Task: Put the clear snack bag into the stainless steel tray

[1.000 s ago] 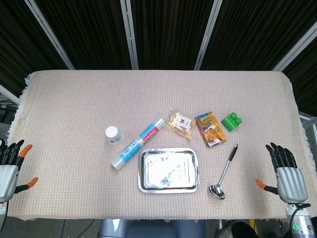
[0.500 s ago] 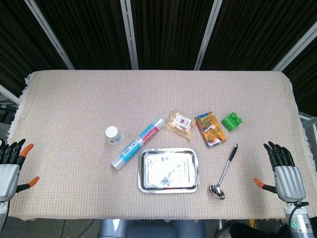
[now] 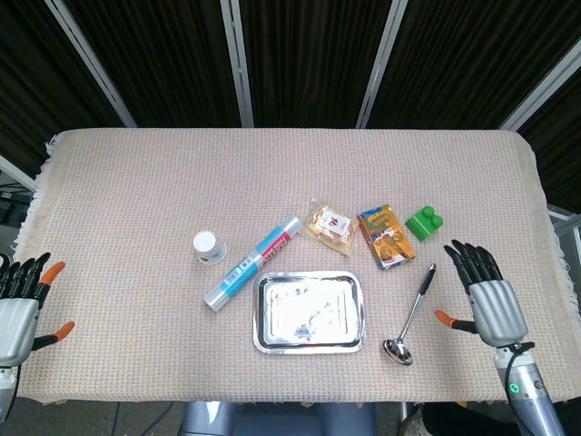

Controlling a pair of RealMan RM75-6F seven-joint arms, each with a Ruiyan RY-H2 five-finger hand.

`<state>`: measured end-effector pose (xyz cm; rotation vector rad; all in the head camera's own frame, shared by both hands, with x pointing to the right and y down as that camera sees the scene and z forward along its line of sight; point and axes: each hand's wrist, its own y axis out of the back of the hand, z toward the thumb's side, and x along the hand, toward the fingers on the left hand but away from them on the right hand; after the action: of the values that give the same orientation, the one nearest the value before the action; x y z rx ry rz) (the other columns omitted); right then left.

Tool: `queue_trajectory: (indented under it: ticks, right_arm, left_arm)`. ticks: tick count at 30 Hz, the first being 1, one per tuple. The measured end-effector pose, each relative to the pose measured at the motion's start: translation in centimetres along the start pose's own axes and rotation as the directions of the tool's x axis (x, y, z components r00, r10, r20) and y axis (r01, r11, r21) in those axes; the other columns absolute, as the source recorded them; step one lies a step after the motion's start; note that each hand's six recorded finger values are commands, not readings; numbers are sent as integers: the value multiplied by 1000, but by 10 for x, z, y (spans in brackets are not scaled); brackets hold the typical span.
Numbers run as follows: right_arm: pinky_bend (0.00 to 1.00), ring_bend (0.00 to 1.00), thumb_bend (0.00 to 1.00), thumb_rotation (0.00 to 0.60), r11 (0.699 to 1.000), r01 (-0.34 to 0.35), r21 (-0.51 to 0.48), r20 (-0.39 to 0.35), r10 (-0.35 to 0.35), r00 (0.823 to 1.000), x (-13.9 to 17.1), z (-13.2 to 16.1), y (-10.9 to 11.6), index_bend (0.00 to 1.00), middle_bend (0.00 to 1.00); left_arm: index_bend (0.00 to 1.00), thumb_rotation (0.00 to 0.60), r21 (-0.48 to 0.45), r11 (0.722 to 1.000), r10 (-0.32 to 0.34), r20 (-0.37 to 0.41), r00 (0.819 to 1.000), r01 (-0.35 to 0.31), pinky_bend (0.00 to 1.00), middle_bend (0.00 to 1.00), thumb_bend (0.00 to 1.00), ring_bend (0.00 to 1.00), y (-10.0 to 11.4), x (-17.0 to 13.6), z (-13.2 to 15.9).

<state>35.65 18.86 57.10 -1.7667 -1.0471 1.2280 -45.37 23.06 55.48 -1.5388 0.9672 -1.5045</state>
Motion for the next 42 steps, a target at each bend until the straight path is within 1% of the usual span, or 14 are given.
queue_trajectory:
  ticks: [5,9,14,20,22,25,29,35,42]
  right_arm:
    - [61,0,0,600,998,-58,-19,-77,56,995,-35,25,-2,32,14]
    - [61,0,0,600,992,-123,-29,-128,119,985,-65,47,-8,28,14]
    - [61,0,0,600,976,-215,-38,-182,205,962,-106,79,-21,21,13]
    - [61,0,0,600,953,-297,-58,-209,280,937,-151,113,-42,17,13]
    - [61,0,0,600,948,-313,-59,-210,294,932,-165,122,-49,17,13]
    - [61,0,0,600,946,-321,-53,-207,304,930,-182,131,-57,17,13]
    - [65,0,0,600,942,-333,-34,-182,322,929,-200,134,-68,18,16]
    - [68,0,0,600,932,-361,0,-112,359,927,-219,124,-87,18,19]
    - [71,0,0,600,913,-404,59,-36,407,913,-230,109,-111,19,20]
  left_arm:
    - [124,578,1,1000,-12,-4,1000,12,0,0,120,0,-2,0,0]
    - [124,577,3,1000,-19,-6,1000,19,0,0,120,0,-3,1,0]
    - [124,576,11,1000,-29,-15,999,29,0,0,121,0,-5,1,-2]
    - [124,578,16,999,-39,-30,999,39,0,0,121,0,-6,0,-5]
    - [124,577,18,999,-45,-34,998,46,0,0,120,0,-7,0,-5]
    - [124,578,20,998,-52,-36,998,53,0,0,122,0,-8,0,-5]
    - [124,576,20,998,-54,-35,998,55,0,0,121,0,-9,1,-4]
    - [124,574,19,998,-62,-39,997,62,0,0,120,0,-11,1,-4]
    - [124,579,19,998,-65,-41,997,66,0,0,121,0,-12,2,-4]
